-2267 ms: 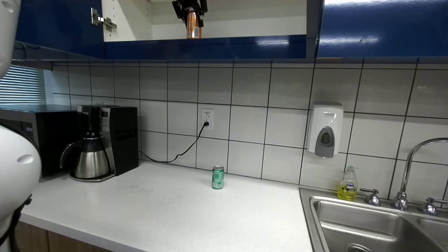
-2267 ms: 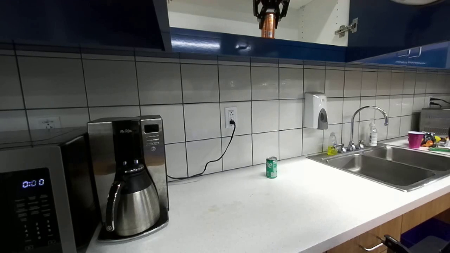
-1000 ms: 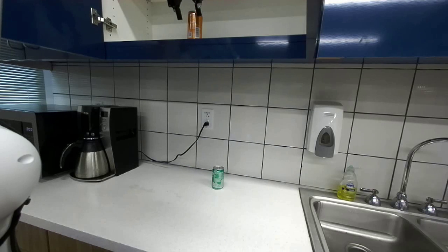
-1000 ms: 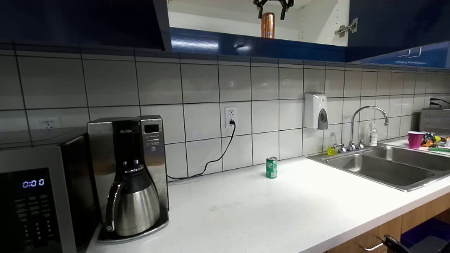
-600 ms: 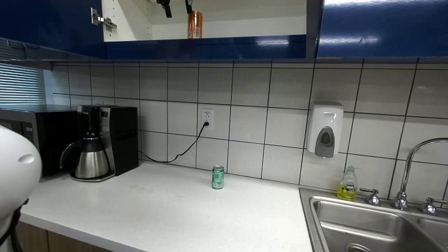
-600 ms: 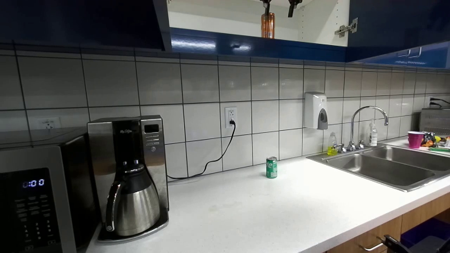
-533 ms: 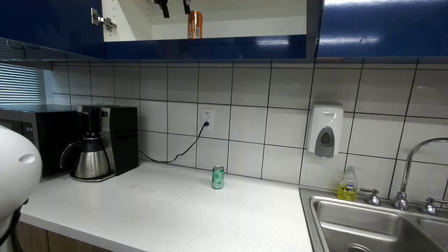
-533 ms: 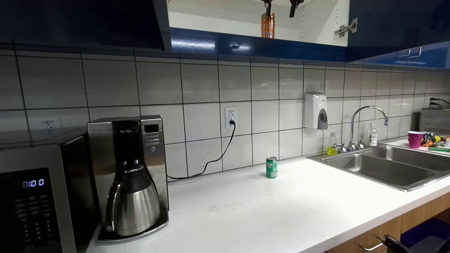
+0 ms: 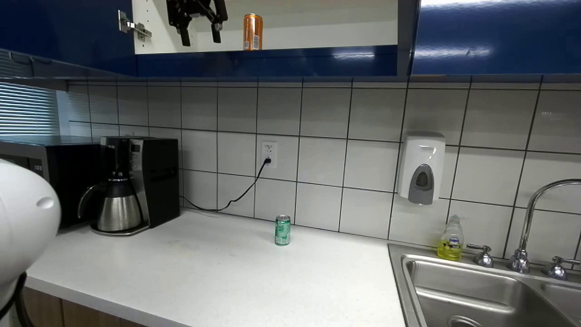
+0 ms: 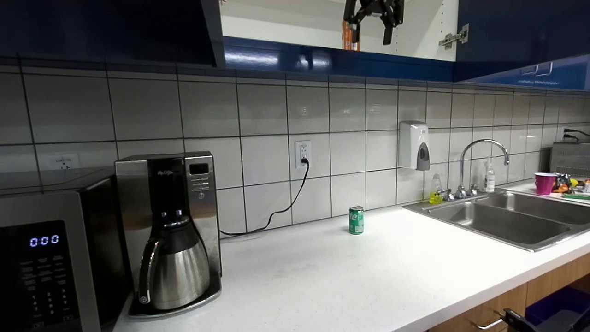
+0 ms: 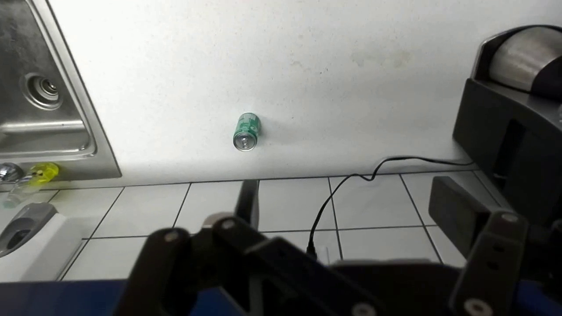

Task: Put the orange soda can in the open shelf

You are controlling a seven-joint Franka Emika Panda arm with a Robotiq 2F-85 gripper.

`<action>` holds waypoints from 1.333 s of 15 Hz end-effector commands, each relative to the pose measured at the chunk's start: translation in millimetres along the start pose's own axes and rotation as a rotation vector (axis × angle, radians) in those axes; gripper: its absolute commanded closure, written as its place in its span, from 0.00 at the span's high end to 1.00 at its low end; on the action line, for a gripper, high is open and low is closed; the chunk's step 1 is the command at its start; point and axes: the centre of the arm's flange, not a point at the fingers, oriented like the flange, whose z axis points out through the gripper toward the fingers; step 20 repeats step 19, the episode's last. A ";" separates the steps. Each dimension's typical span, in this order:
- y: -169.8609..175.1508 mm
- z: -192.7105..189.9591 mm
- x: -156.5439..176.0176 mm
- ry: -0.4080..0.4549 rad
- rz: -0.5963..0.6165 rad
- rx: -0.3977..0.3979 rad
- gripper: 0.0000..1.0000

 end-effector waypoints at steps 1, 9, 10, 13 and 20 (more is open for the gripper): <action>-4.3 70.3 -52.4 -0.020 -0.052 0.030 1.00; -6.0 204.7 -100.4 -0.190 -0.097 0.046 1.00; -6.5 216.7 -106.5 -0.208 -0.111 0.040 1.00; -11.4 223.5 -94.8 -0.249 -0.095 0.021 1.00; -11.6 219.2 -92.0 -0.239 -0.095 0.021 1.00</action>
